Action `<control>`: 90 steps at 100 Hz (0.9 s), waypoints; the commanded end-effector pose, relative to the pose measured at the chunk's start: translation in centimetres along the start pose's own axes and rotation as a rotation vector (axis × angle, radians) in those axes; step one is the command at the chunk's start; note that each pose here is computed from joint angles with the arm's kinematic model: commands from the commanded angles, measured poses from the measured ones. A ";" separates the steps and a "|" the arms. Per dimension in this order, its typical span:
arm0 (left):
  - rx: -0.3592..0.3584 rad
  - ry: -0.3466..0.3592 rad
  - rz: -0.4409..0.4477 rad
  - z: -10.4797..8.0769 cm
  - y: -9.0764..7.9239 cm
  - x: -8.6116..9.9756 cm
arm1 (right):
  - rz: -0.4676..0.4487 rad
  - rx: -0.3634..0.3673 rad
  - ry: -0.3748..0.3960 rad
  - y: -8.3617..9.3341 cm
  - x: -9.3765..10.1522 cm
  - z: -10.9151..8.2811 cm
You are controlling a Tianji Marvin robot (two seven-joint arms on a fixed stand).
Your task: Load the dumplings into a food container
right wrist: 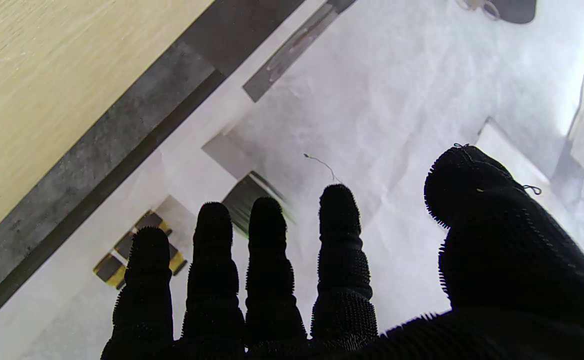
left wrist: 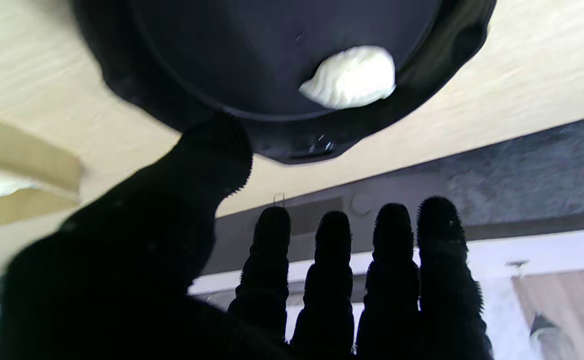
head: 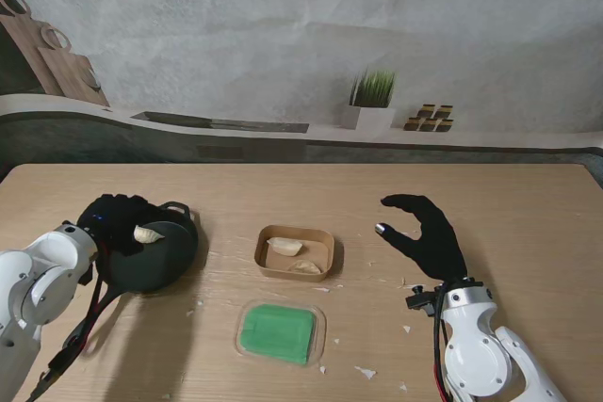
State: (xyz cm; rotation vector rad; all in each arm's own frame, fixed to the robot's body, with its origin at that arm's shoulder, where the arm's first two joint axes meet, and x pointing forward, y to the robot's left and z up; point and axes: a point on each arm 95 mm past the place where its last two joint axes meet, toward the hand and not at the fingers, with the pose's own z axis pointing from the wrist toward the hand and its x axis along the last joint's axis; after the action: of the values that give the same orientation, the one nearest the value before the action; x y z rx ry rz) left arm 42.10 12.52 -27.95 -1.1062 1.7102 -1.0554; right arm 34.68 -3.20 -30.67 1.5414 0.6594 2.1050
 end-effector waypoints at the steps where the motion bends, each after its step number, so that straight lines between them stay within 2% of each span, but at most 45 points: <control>1: -0.049 -0.030 -0.004 0.2 1.1 -1.0 | 0.007 0.018 -0.004 -0.6 0.2 -0.1; 26: -0.112 -0.060 0.013 2.1 2.6 -1.5 | 0.003 0.019 -0.003 -0.6 0.2 -0.1; 45: -0.099 -0.065 0.011 3.5 3.4 -1.4 | 0.006 0.016 -0.009 -0.6 0.1 -0.2; 90: -0.135 -0.084 0.004 5.4 4.8 -1.0 | 0.001 0.013 -0.017 -0.5 0.0 -0.2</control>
State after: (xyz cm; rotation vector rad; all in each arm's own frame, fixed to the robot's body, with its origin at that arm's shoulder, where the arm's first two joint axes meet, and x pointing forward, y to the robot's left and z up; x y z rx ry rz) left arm 46.09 13.62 -33.59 -1.2010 1.7300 -0.9050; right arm 34.74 -3.17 -30.80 1.5473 0.6621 2.0922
